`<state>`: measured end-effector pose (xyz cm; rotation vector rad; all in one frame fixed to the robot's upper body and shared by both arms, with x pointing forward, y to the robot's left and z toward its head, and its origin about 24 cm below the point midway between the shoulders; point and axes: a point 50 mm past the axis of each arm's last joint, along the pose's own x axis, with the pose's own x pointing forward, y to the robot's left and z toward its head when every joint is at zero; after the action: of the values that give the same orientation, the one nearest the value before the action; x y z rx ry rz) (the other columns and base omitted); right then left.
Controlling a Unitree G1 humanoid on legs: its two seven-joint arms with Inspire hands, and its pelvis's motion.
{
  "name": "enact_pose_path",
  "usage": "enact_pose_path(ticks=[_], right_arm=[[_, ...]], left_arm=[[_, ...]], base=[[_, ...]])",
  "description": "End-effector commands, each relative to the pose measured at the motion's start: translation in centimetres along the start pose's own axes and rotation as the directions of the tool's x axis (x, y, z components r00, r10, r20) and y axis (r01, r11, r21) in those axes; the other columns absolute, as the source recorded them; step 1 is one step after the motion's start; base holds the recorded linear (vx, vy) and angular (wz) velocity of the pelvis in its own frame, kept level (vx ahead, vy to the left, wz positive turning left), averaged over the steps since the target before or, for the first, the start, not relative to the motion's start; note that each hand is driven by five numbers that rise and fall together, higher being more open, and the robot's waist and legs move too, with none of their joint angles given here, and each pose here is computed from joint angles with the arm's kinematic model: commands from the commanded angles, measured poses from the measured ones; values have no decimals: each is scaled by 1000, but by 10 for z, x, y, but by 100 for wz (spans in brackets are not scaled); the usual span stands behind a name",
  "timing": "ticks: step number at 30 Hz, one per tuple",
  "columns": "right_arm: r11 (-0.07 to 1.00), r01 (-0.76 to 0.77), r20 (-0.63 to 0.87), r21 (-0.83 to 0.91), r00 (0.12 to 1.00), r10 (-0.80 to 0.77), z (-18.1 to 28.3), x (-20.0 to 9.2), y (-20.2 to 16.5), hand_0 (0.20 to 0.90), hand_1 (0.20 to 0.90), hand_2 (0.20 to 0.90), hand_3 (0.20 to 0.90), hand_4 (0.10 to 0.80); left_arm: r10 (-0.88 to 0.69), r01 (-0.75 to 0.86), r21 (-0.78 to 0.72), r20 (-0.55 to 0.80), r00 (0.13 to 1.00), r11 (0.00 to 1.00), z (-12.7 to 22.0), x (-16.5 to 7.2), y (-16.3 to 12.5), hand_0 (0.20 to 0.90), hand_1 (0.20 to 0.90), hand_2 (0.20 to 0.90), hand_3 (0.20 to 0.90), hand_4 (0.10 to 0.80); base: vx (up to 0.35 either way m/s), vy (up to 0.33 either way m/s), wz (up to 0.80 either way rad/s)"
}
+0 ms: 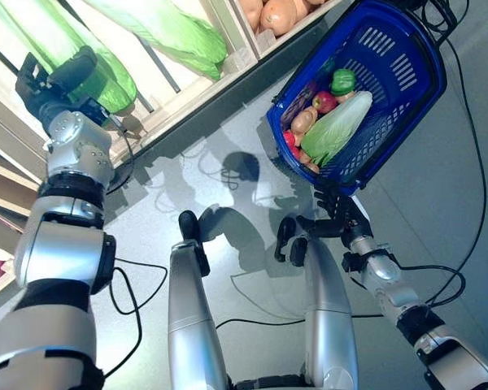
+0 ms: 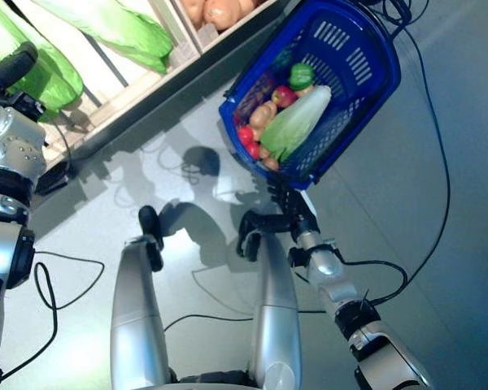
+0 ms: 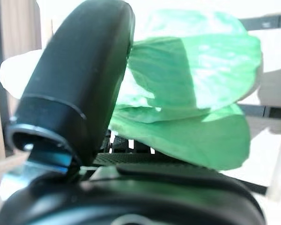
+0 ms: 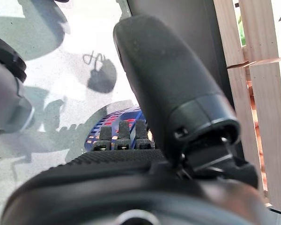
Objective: Put vegetables into the basket
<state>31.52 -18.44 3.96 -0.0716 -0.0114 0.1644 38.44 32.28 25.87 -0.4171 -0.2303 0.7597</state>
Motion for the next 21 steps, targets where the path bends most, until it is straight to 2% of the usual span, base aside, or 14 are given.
enact_pose_path(ticks=[1,17,21], right_arm=[[999,38,122,25,992,-41,22,2,-5,900,900,900,900,800],[998,52,157,44,986,-59,28,5,-7,900,900,900,900,800],[997,54,146,53,987,-61,24,4,-1,900,900,900,900,800]], left_arm=[[-2,48,181,-244,970,982,-56,-8,4,300,300,300,300,400],[41,-13,159,-175,984,987,-56,-7,15,300,300,300,300,400],[56,-37,122,-158,986,992,-63,-7,27,300,300,300,300,400]], base=[[-20,-3,5],[3,-16,3],[29,-19,2]])
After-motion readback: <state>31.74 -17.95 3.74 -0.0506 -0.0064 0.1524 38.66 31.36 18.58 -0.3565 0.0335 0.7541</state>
